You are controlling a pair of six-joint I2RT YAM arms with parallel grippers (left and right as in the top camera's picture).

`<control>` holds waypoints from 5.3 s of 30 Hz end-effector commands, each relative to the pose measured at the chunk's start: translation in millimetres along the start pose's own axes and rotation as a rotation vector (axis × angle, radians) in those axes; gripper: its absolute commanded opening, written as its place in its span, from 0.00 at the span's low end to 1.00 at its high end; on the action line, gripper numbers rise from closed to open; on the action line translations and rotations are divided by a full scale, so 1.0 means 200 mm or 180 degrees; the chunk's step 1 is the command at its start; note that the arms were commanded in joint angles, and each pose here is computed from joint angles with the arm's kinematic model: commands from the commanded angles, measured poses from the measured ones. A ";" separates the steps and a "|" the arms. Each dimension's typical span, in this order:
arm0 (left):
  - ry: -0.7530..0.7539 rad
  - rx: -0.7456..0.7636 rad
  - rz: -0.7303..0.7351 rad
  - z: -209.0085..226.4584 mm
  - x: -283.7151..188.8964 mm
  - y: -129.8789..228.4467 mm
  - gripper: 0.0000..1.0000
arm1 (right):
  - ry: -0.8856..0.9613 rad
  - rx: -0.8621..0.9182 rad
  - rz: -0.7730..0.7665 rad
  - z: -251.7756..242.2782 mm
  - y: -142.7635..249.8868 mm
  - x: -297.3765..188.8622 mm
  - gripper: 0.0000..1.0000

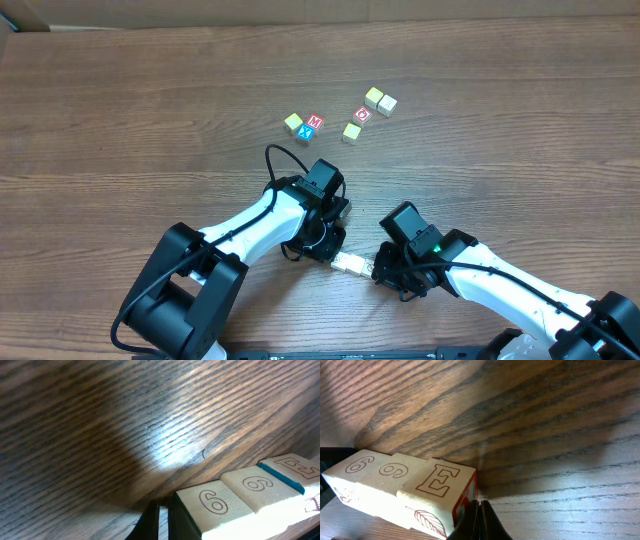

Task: Flip 3 blocks

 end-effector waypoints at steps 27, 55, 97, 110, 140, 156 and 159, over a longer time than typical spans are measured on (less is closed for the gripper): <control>-0.0566 0.0059 0.0248 0.08 0.11 0.06 0.04 | -0.0126 0.0327 0.0239 0.03 0.03 0.00 0.04; -0.0552 0.0162 0.0027 0.07 0.11 0.01 0.04 | -0.0025 0.0489 0.0318 0.05 0.11 0.06 0.04; -0.0547 0.0389 -0.0206 0.07 0.11 -0.05 0.04 | 0.0058 0.0405 0.0474 0.06 0.16 0.11 0.04; -0.0537 0.0556 -0.0227 0.06 0.11 -0.06 0.04 | 0.0004 0.0354 0.0486 0.08 0.19 0.12 0.04; -0.0541 0.0612 -0.0271 0.06 0.11 -0.07 0.04 | -0.0023 0.0345 0.0589 0.10 0.23 0.13 0.04; -0.0545 0.0616 -0.0285 0.06 0.10 -0.08 0.04 | 0.0079 0.0375 0.0521 0.07 0.22 0.13 0.04; -0.0549 0.0614 -0.0272 0.06 0.10 -0.08 0.04 | 0.0219 0.0417 0.0473 0.04 0.22 0.13 0.04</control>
Point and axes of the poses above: each gripper's point midway between its finger pads, its own x axis out along the fingers, its own z axis along the line the jaws close on, y = z × x, the point moved 10 cm from there along -x, back along the fingers, and after that the axes turned 8 degrees about x, right-handed, at the moved point
